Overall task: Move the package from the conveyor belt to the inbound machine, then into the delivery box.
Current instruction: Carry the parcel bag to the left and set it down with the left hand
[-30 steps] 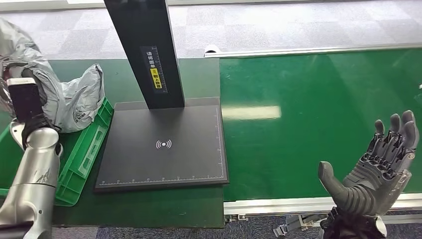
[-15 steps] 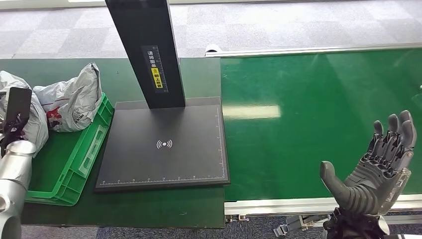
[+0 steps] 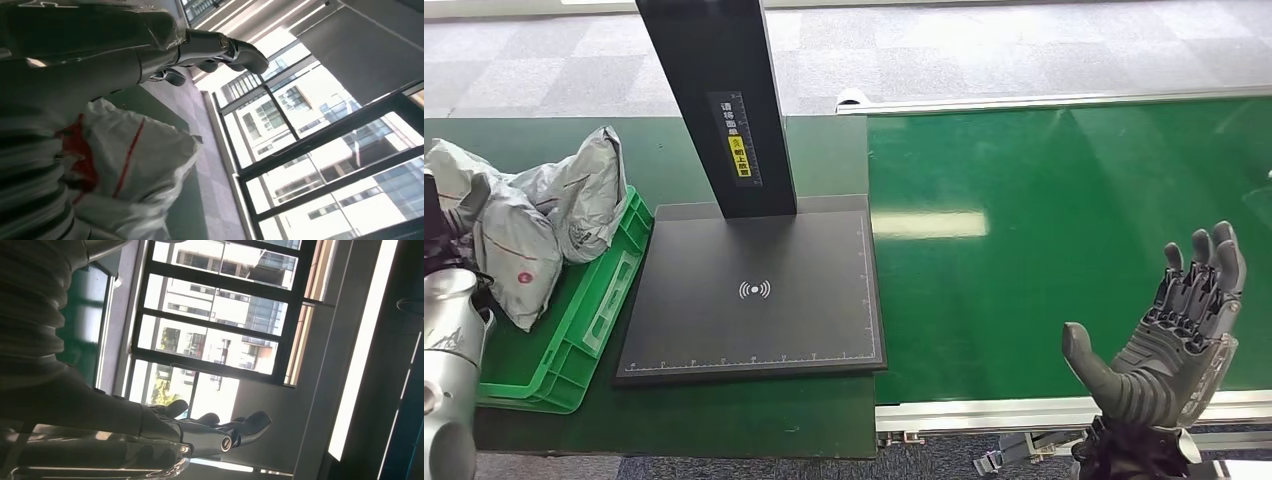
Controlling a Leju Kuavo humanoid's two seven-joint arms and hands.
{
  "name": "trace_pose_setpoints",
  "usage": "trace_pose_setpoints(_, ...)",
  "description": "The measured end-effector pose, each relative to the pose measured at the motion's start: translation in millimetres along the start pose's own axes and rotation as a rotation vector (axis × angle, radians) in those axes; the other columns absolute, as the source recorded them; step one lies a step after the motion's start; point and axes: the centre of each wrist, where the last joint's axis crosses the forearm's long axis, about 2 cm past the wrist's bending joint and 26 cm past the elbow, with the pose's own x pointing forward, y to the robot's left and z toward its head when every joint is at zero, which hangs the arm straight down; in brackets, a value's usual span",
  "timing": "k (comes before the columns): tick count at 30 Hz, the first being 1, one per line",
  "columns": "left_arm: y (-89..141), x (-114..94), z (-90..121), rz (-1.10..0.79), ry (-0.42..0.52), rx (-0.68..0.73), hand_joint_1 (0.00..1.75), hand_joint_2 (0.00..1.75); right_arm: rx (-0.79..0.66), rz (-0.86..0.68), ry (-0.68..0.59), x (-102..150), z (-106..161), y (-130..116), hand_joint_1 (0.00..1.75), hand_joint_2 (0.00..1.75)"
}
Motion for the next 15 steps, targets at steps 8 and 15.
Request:
trace_pose_setpoints(8, -2, 39, -8, 0.272, -0.143, 0.082, 0.00, 0.44, 0.001, 0.001, 0.021, -4, 3, 0, 0.00, 1.75)
trace_pose_setpoints(15, 0, 75, 48, 0.477, -0.356, 0.128, 0.00, 0.00, 0.007, 0.000, 0.052, -8, 9, 2, 0.00, 1.75)
